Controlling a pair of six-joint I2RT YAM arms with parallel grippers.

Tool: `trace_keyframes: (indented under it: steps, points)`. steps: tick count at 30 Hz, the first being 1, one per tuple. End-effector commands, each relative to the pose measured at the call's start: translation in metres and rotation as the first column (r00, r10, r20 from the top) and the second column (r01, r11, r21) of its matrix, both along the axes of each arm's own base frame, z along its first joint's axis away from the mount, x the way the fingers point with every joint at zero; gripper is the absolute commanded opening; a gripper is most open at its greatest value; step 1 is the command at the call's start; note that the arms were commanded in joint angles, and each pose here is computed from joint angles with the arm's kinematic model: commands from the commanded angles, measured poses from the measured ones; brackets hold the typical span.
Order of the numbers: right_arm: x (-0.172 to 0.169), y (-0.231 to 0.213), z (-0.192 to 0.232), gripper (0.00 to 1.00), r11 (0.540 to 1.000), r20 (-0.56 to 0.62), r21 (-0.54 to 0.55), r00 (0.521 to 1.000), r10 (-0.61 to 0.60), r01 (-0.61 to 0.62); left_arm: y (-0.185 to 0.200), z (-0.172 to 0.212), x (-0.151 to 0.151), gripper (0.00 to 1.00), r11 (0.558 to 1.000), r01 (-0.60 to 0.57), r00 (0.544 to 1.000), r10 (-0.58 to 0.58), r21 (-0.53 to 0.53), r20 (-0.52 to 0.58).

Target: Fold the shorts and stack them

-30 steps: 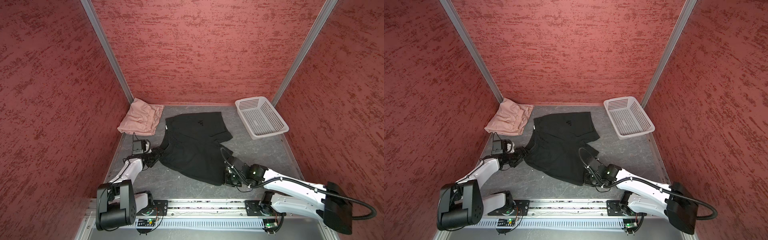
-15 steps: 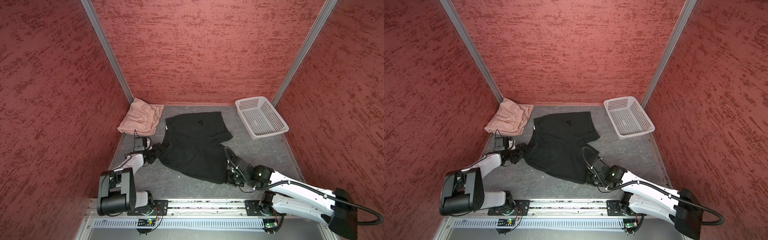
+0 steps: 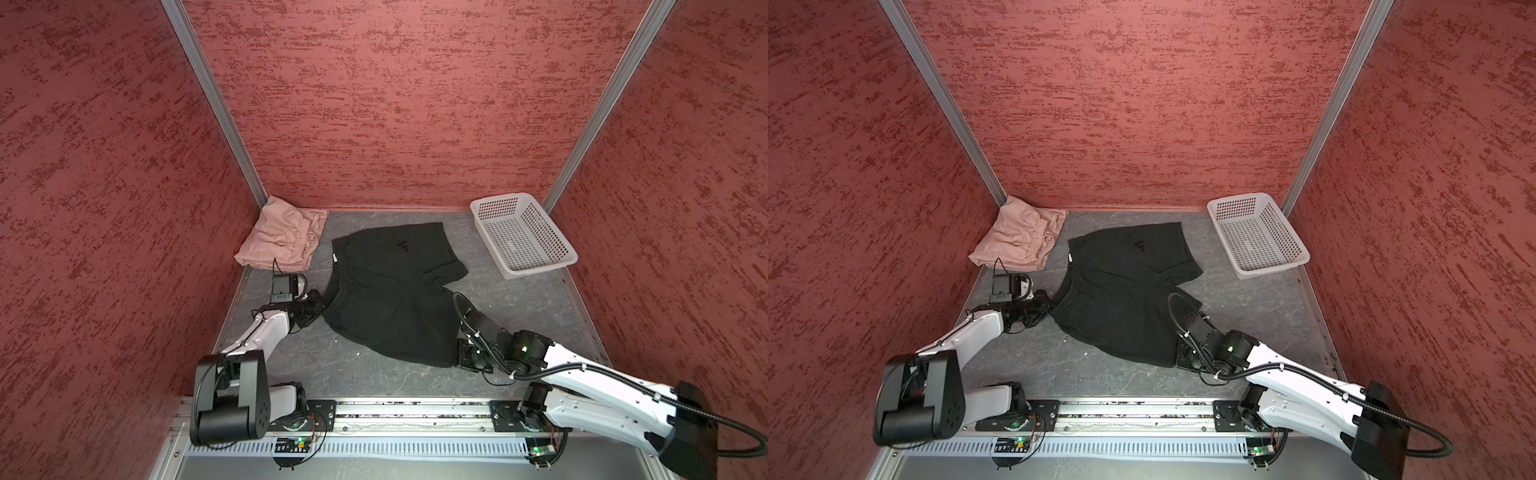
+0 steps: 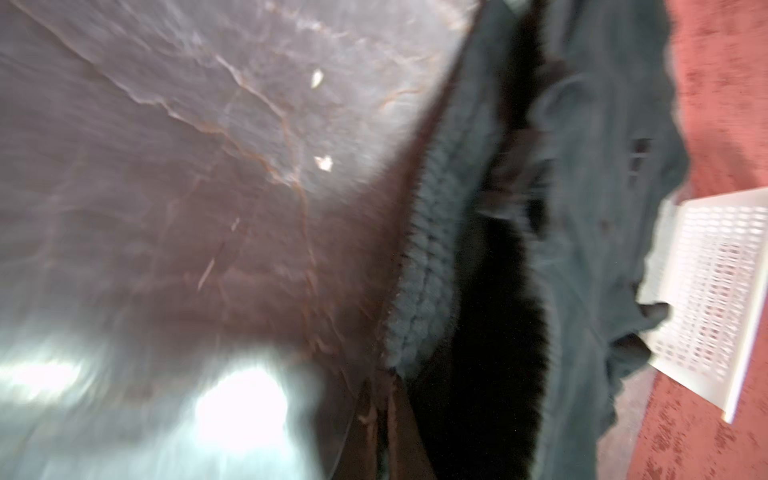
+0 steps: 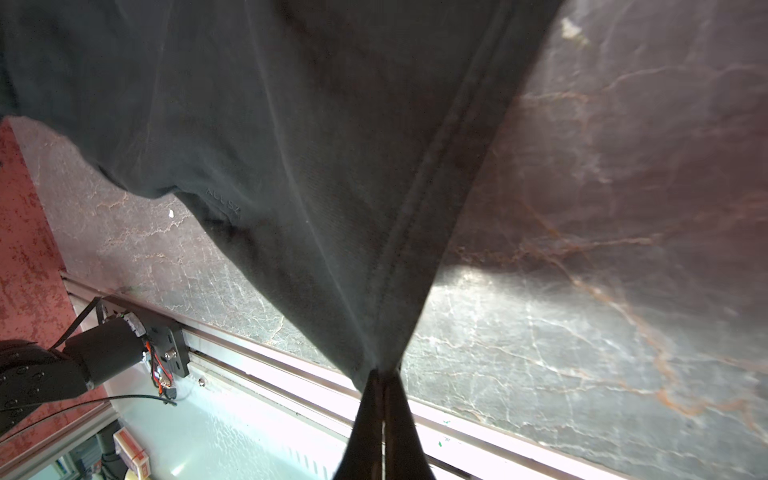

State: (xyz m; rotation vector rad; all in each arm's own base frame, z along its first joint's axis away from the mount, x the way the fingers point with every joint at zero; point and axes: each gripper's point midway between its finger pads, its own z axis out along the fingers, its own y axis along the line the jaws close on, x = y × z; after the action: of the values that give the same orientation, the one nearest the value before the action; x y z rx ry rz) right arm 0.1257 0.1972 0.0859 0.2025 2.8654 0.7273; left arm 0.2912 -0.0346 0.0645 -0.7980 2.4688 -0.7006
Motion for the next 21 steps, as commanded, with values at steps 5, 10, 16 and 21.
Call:
trace_keyframes:
  steps: [5, 10, 16, 21]
  points:
    - [0.012, -0.015, 0.024, 0.00, 0.999, 0.059, -0.037, 0.998, -0.013, 0.016, -0.005, 0.039, -0.040, 0.00, 1.000, -0.011, 0.999, 0.011, 0.000, -0.053]
    - [0.016, -0.020, 0.042, 0.00, 0.998, 0.077, -0.067, 0.997, -0.003, 0.009, -0.008, 0.062, -0.061, 0.00, 0.999, -0.046, 0.998, 0.046, 0.005, -0.046]
    - [0.047, -0.047, 0.075, 0.00, 0.985, 0.184, -0.154, 0.982, -0.043, 0.072, 0.005, 0.097, -0.043, 0.00, 0.995, -0.095, 0.995, 0.095, 0.007, 0.029]
    - [0.091, -0.060, 0.104, 0.00, 0.977, 0.294, -0.185, 0.954, -0.050, 0.108, 0.011, 0.103, -0.036, 0.00, 0.996, -0.090, 0.996, 0.090, 0.020, 0.026]
